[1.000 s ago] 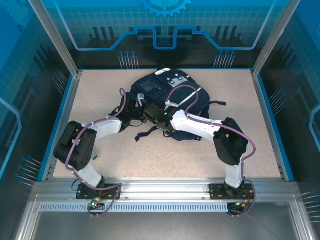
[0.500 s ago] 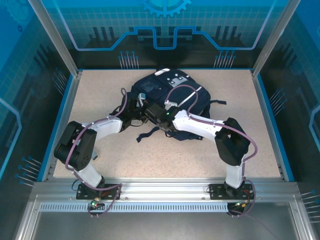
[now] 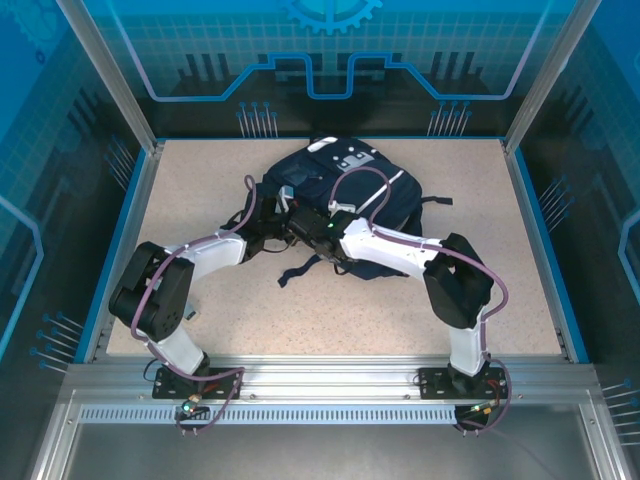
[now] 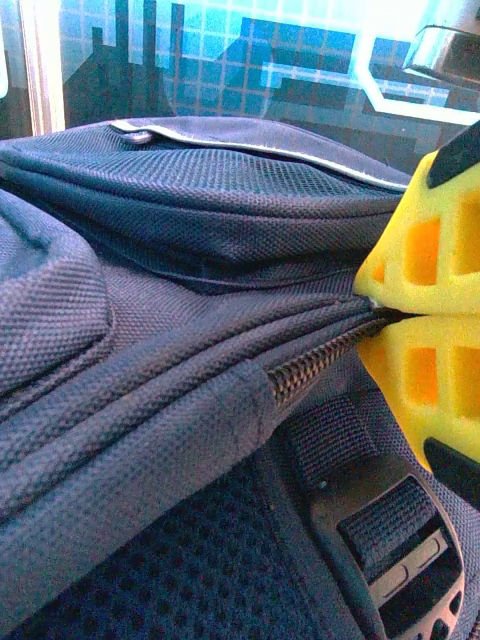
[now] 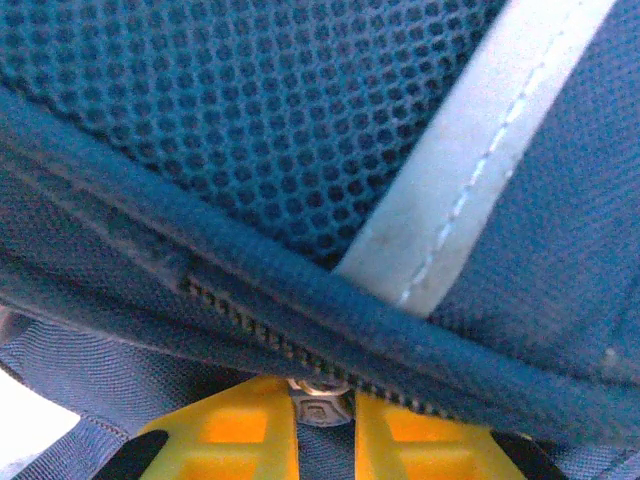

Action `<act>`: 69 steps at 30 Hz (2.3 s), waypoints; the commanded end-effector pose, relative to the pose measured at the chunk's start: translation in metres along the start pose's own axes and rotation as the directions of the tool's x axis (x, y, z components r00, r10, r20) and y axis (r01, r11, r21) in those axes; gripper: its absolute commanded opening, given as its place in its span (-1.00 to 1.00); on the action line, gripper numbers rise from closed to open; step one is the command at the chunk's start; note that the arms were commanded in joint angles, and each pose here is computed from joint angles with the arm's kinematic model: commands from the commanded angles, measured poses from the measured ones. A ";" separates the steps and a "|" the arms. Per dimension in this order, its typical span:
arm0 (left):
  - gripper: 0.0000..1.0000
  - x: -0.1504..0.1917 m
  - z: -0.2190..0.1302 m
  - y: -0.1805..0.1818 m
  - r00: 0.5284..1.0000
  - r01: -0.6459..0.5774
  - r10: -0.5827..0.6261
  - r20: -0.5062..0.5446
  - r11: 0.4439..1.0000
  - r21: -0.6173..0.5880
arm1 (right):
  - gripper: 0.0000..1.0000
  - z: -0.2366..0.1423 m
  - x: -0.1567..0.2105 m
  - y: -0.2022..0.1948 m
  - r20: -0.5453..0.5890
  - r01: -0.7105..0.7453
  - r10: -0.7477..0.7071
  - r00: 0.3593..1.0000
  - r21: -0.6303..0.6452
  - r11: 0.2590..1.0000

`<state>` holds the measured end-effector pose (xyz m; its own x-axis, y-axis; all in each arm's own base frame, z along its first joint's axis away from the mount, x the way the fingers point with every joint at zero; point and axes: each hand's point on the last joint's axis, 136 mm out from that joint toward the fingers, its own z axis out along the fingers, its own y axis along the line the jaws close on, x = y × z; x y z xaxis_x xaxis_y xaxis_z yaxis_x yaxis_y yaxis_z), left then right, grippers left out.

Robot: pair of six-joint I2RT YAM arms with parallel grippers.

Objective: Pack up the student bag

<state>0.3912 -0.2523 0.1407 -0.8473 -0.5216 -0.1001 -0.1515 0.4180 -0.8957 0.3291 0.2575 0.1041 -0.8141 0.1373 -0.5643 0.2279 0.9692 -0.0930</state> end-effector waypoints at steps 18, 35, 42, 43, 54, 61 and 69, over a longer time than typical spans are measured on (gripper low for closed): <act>-0.93 -0.025 -0.008 -0.006 0.997 -0.065 0.064 0.049 0.998 0.007 | -0.57 -0.016 0.019 -0.101 -0.047 0.137 -0.136 0.990 0.009 0.991; -0.91 -0.025 -0.012 -0.011 0.996 -0.078 0.078 0.050 0.997 0.000 | 0.14 -0.011 0.008 -0.036 0.009 0.286 -0.313 0.950 -0.434 0.854; -0.91 -0.034 -0.019 -0.005 0.994 -0.081 0.083 0.074 0.996 -0.031 | -0.04 -0.006 0.013 -0.031 0.143 0.392 -0.383 0.913 -0.575 0.718; -0.91 -0.037 -0.021 -0.003 0.993 -0.081 0.084 0.078 0.996 -0.037 | -0.06 -0.005 0.012 -0.033 0.156 0.398 -0.383 0.910 -0.583 0.708; -0.91 -0.042 -0.026 -0.007 0.993 -0.086 0.089 0.080 0.996 -0.034 | -0.05 0.002 -0.008 -0.030 0.180 0.351 -0.310 0.934 -0.628 0.695; -0.91 -0.043 -0.027 -0.015 0.993 -0.085 0.085 0.078 0.996 -0.014 | 0.08 0.014 0.003 -0.014 0.105 0.272 -0.279 0.954 -0.689 0.671; -0.91 -0.044 -0.028 -0.017 0.993 -0.084 0.085 0.082 0.996 -0.012 | -0.28 0.008 -0.005 -0.006 0.143 0.282 -0.260 0.955 -0.712 0.643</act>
<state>0.4076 -0.2090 0.1275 -0.8178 -0.5603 -0.1313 -0.2034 0.4949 -0.8448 0.3230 0.2380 0.0831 -0.8071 -0.1784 -0.5629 -0.4215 0.8417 0.3375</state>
